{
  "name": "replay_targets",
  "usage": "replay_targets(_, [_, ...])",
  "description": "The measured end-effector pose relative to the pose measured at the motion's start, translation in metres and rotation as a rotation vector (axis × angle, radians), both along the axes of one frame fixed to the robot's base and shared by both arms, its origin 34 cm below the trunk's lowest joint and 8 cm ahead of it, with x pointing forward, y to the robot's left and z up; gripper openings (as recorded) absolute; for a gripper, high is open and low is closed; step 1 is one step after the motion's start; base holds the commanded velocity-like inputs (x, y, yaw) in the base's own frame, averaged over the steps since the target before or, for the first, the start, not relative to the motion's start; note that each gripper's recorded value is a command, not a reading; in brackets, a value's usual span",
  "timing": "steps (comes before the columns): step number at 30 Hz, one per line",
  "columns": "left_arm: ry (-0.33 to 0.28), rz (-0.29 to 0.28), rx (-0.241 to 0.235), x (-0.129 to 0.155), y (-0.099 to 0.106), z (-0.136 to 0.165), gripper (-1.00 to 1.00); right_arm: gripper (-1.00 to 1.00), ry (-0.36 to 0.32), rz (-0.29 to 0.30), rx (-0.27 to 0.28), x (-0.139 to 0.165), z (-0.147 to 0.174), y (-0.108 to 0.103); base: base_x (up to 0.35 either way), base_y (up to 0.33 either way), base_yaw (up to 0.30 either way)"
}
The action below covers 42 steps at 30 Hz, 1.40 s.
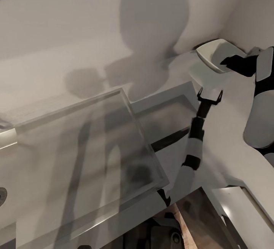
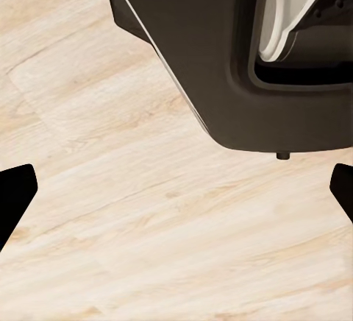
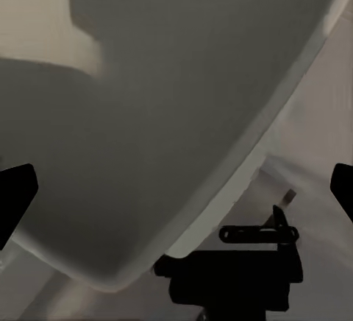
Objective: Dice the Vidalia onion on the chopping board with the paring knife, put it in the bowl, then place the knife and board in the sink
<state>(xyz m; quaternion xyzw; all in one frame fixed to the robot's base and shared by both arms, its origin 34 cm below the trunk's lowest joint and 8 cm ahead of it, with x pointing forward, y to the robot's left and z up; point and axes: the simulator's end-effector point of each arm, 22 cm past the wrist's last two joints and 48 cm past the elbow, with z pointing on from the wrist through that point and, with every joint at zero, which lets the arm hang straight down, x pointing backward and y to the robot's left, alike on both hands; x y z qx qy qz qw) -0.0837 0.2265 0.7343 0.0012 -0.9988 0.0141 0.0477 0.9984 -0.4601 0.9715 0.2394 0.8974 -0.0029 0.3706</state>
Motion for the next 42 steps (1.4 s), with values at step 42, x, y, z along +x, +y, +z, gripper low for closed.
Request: replay_targets(42, [0.0, 0.001, 0.001, 0.0, -0.001, 0.0, 1.0, 1.0, -0.041, -0.01, 0.123, -0.01, -0.003, -0.031, 0.0, 0.0, 0.0])
